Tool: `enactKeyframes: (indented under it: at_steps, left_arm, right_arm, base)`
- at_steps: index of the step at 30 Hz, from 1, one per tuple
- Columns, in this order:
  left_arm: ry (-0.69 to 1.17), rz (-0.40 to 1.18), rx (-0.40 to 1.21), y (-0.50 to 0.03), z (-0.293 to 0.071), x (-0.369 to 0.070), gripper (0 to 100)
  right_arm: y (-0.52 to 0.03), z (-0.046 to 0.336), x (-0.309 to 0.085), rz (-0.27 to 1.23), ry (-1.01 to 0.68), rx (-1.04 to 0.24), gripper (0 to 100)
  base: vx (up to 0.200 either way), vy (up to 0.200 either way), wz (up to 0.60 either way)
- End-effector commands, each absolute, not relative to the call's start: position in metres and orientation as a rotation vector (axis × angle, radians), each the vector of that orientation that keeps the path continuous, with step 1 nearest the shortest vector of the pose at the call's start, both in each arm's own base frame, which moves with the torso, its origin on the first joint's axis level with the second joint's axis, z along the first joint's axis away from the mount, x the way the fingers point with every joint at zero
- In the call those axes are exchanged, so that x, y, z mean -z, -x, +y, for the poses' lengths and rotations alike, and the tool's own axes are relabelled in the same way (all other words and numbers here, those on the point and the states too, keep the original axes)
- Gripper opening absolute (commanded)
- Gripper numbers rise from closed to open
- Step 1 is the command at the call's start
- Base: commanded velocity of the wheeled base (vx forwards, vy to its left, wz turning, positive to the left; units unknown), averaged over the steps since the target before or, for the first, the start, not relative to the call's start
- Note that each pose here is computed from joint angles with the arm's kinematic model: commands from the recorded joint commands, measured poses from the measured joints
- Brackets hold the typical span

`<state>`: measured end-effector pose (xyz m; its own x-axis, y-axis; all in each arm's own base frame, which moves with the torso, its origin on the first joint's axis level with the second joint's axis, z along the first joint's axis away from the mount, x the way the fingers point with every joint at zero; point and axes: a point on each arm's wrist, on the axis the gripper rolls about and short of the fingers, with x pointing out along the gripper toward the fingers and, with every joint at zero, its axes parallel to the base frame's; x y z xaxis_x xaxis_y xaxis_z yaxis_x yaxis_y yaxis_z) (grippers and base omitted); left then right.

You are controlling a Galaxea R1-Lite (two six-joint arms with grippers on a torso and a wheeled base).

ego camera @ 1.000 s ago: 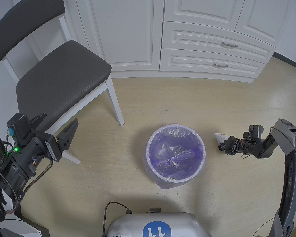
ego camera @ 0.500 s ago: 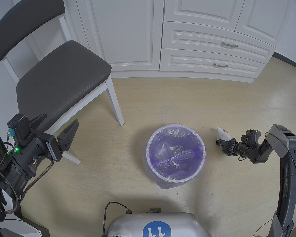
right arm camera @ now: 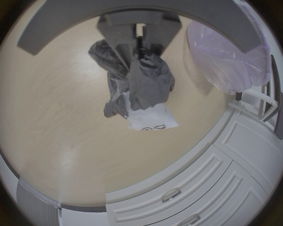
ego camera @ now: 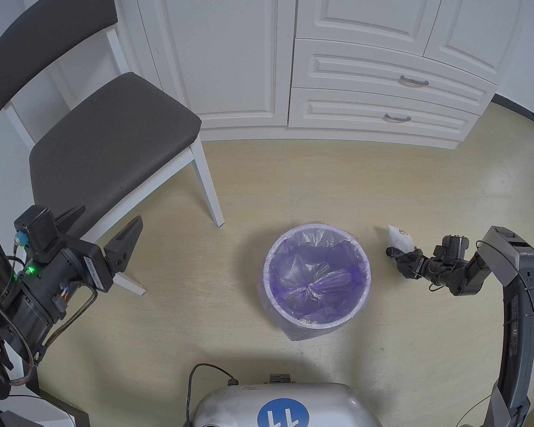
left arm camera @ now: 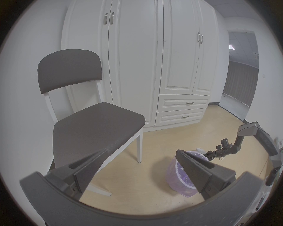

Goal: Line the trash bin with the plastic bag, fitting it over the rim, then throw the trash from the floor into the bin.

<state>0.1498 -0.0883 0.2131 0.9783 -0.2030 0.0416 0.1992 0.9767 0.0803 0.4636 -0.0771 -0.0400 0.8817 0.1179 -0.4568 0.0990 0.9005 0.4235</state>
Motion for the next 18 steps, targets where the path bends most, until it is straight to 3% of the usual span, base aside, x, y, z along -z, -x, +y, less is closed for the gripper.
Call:
enactKeyframes:
  at_steps: [1,10,18]
  left_arm:
    - [-0.078,-0.048,0.203,-0.15,-0.088,-0.213,100]
    - [-0.077,-0.05,0.205,-0.15,-0.088,-0.213,100]
    - [-0.075,-0.054,0.205,-0.149,-0.088,-0.214,100]
  right_arm:
    - [-0.462,-0.077,0.039,0.499,-0.455,-0.01,0]
    - [-0.453,-0.075,0.023,0.507,-0.449,-0.011,0]
    - [-0.435,-0.067,-0.04,0.56,-0.428,-0.02,0]
  base:
    - [0.0,0.0,0.0]
    - [0.0,0.0,0.0]
    - [0.0,0.0,0.0]
